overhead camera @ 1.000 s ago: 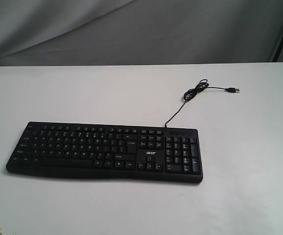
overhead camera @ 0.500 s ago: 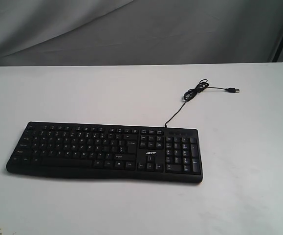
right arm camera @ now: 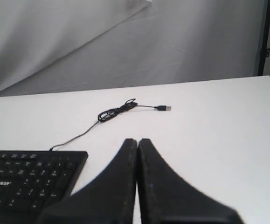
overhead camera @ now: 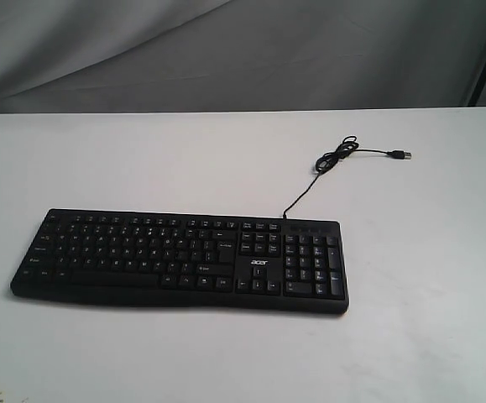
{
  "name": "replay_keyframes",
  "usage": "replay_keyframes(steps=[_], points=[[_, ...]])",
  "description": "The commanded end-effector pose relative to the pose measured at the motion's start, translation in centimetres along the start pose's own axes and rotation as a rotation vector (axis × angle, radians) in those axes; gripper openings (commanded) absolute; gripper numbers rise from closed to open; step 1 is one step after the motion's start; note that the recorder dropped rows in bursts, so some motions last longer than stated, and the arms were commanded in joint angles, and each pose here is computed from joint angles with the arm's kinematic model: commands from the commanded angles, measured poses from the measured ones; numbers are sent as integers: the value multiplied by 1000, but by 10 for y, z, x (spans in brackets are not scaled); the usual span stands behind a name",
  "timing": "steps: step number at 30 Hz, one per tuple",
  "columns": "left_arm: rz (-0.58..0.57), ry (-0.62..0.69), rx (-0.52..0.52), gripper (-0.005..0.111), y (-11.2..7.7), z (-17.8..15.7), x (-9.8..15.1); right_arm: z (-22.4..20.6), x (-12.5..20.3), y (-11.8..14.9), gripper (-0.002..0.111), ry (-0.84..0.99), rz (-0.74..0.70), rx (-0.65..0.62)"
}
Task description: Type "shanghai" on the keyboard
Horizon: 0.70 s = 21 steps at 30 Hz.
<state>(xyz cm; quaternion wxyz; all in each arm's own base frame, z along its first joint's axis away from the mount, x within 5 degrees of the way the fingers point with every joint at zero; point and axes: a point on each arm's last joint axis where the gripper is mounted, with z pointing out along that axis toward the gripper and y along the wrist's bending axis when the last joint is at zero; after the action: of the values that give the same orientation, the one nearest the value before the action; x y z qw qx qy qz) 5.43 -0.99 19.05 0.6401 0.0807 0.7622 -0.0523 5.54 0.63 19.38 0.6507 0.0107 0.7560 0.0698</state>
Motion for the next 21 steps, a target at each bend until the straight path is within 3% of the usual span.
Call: replay_keyframes(steps=[1, 21], points=[[-1, -4, 4, 0, 0, 0, 1, 0, 7, -1, 0, 63, -37, 9], [-1, -4, 4, 0, 0, 0, 1, -1, 11, -1, 0, 108, -24, 5]])
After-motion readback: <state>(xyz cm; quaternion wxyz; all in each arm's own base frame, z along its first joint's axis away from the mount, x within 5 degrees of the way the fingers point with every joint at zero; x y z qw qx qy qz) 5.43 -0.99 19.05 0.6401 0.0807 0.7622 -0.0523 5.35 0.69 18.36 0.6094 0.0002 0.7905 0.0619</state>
